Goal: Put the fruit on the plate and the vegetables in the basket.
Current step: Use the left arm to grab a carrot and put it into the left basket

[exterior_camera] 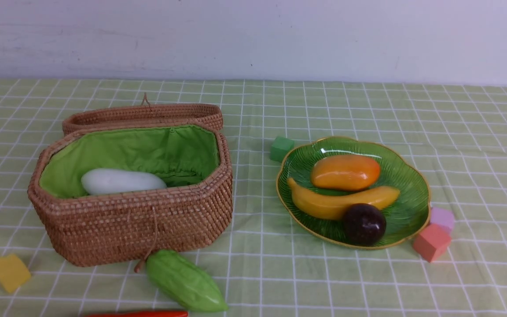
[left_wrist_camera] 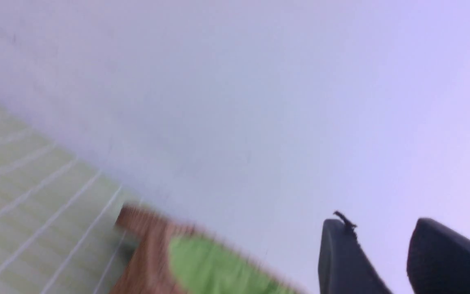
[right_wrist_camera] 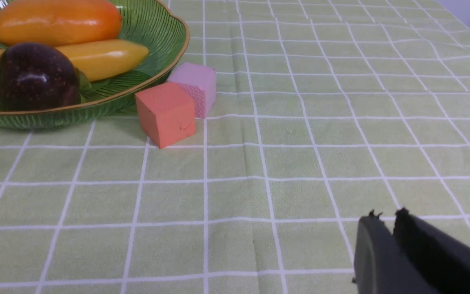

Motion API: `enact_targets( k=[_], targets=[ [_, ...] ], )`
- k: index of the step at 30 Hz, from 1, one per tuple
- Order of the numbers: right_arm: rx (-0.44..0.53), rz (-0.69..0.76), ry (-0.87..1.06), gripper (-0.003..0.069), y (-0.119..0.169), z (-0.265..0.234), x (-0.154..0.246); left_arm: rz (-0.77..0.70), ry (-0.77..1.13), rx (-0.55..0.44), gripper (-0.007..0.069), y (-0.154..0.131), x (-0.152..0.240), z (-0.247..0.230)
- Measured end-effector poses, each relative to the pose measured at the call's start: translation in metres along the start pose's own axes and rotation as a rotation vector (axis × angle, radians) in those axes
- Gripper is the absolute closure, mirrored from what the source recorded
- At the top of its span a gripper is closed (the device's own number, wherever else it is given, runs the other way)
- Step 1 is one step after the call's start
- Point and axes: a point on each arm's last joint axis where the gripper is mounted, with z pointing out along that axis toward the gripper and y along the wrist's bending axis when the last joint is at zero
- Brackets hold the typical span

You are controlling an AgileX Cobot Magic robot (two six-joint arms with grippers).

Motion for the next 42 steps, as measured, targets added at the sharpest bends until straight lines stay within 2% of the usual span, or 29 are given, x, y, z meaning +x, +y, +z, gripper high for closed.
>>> enact_targets(
  k=[3,5,7,10,14,17,22,30,33,35,36,39,41,42],
  targets=[
    [0.0,0.0,0.0,0.0575,0.0,0.0,0.0,0.013,-0.148,0.061,0.0386,-0.007,-0.015,-0.001],
    [0.0,0.0,0.0,0.0573,0.0,0.0,0.0,0.031,-0.173,0.088,0.0386,-0.014,-0.023,0.0],
    [0.0,0.0,0.0,0.057,0.0,0.0,0.0,0.084,-0.19,0.147,0.0386,-0.036,-0.044,0.003],
    [0.0,0.0,0.0,0.0566,0.0,0.0,0.0,0.159,-0.174,0.196,0.0386,-0.072,-0.085,0.004],
    [0.0,0.001,0.0,0.0561,0.0,0.0,0.0,0.208,-0.01,0.146,0.0386,-0.109,-0.125,0.019],
    [0.0,0.001,0.0,0.0556,0.0,0.0,0.0,0.247,0.233,0.036,0.0386,-0.124,-0.136,0.038],
    [0.0,0.001,0.0,0.0551,0.0,0.0,0.0,0.258,0.524,-0.11,0.0386,-0.121,-0.125,0.068],
    [0.0,0.001,0.0,0.0541,0.0,0.0,0.0,0.217,0.785,-0.234,0.0386,-0.106,-0.091,0.105],
    [0.0,0.001,0.0,0.0541,0.0,0.0,0.0,0.18,0.929,-0.349,0.0386,-0.094,-0.075,0.112],
    [0.0,0.001,0.0,0.0541,0.0,0.0,0.0,0.132,1.019,-0.48,0.0386,-0.083,-0.063,0.117],
    [0.0,0.001,0.0,0.0538,0.0,0.0,0.0,0.09,1.065,-0.605,0.0386,-0.074,-0.056,0.119],
    [0.0,0.001,0.0,0.0534,0.0,0.0,0.0,0.036,1.103,-0.859,0.0386,-0.058,-0.047,0.121],
    [0.0,0.001,0.0,0.0533,0.0,0.0,0.0,0.041,1.111,-0.978,0.0386,-0.048,-0.043,0.124],
    [0.0,0.001,0.0,0.0531,0.0,0.0,0.0,0.044,1.106,-0.991,0.0386,-0.047,-0.043,0.124]
  ],
)
